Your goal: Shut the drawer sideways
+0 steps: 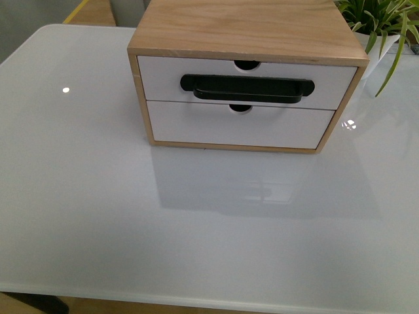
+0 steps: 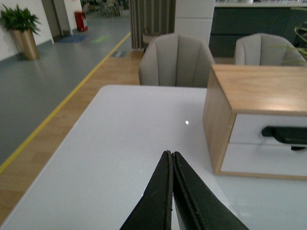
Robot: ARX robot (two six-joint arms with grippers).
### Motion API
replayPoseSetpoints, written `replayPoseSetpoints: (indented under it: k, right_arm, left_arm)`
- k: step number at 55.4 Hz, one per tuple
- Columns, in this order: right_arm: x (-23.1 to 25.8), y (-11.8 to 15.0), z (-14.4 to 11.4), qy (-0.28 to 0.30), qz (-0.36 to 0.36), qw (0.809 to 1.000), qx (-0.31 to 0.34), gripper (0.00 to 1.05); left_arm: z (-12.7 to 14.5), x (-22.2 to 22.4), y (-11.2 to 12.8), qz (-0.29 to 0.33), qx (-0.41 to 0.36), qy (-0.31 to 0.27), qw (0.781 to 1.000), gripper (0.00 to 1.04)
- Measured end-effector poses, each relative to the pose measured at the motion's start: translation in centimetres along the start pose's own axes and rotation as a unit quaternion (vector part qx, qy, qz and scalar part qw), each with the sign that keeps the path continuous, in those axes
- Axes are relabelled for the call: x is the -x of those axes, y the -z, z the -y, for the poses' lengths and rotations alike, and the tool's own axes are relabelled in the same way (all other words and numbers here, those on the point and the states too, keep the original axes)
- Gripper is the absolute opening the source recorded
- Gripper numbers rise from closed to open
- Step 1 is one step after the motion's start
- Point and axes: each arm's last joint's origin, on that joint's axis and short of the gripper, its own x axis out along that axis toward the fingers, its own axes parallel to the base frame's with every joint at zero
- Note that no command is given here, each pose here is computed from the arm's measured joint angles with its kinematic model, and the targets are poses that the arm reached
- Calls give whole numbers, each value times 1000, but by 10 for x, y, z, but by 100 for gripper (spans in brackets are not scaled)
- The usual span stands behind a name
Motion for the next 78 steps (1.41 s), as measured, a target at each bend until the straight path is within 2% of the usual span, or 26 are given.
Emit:
replayPoseSetpoints:
  k: [27,40,50,78]
  right_arm:
    - [4,-2,0,0,15,1000,0,2]
    - [4,-2,0,0,15,1000,0,62]
    - [4,-2,0,0,15,1000,0,97]
    - [4,-2,0,0,15,1000,0,96]
  left_arm:
    - [0,7,0,9,0,0,1000,2]
    - [0,7,0,9,0,0,1000,61]
    - [0,7,0,9,0,0,1000,98]
    - [0,7,0,9,0,0,1000,96]
